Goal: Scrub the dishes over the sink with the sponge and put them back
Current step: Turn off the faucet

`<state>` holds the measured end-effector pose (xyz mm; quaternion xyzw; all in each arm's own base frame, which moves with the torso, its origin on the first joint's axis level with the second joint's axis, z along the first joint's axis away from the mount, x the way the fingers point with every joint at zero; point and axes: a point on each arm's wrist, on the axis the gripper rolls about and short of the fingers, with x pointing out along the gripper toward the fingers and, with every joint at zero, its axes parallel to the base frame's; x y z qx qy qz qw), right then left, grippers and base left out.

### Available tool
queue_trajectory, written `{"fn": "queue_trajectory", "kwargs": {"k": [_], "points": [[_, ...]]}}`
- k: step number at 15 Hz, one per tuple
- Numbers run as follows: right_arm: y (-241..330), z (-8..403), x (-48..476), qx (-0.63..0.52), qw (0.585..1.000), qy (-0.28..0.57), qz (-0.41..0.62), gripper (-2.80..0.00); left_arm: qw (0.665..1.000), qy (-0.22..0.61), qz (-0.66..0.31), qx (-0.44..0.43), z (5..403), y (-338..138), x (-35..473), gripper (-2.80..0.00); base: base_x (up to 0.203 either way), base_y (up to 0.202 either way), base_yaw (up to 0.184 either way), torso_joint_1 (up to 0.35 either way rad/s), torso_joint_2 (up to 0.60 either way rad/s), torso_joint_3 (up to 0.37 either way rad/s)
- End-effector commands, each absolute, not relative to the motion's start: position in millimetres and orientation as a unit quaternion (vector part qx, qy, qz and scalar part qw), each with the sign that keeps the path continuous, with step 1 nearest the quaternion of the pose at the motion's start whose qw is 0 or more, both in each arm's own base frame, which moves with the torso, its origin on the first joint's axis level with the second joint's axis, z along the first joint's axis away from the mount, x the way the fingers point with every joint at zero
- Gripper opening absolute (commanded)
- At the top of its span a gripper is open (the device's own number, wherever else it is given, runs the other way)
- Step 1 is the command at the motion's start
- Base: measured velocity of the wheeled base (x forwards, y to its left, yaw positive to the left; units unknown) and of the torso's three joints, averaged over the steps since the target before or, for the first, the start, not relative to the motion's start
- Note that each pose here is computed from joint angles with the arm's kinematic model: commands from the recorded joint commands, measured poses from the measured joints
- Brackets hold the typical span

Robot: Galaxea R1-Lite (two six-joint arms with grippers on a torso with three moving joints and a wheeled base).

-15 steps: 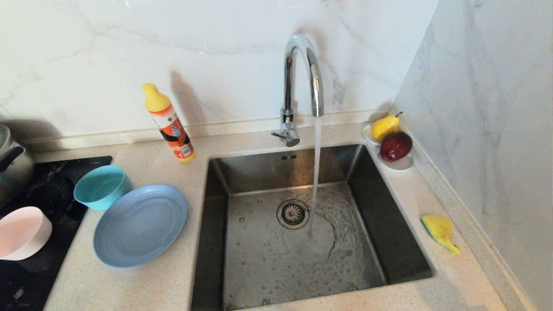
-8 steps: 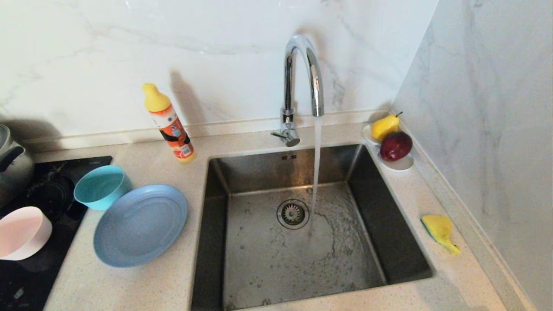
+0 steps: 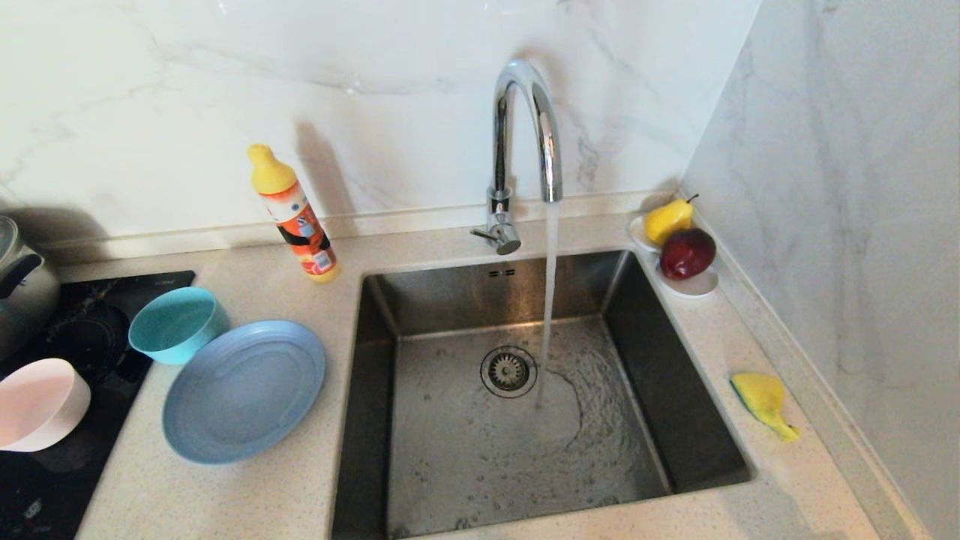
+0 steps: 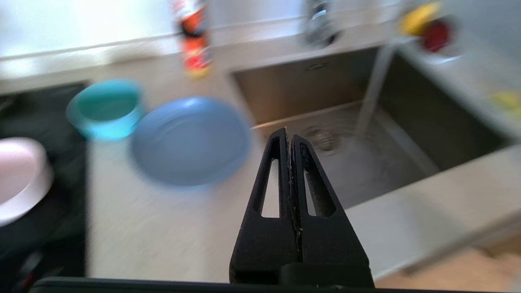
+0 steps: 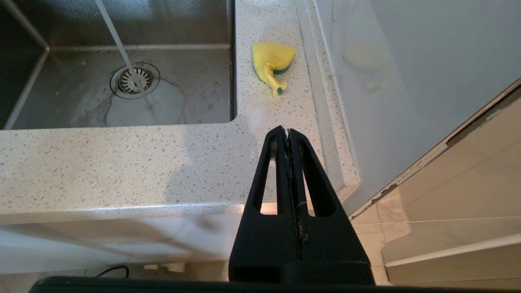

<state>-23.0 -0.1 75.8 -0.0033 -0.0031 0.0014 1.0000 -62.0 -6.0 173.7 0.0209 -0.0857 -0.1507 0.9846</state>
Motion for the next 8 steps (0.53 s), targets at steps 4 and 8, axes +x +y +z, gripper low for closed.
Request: {"fn": "queue_trajectory", "kwargs": {"k": [4,8], "points": [[-0.1,75.9,-22.9,-0.004,1.0,-0.003,0.002,-2.8,0.972,-0.016,-0.231,-0.029,247.6,-9.6,-18.0,-2.8,0.0,0.0,0.0,0.0,0.0,0.0],[-0.1,75.9,-22.9,-0.003,1.0,-0.003,0.002,-2.8,0.966,0.003,-0.245,-0.082,289.3,-10.7,22.2,-2.8,0.0,0.0,0.0,0.0,0.0,0.0]]}}
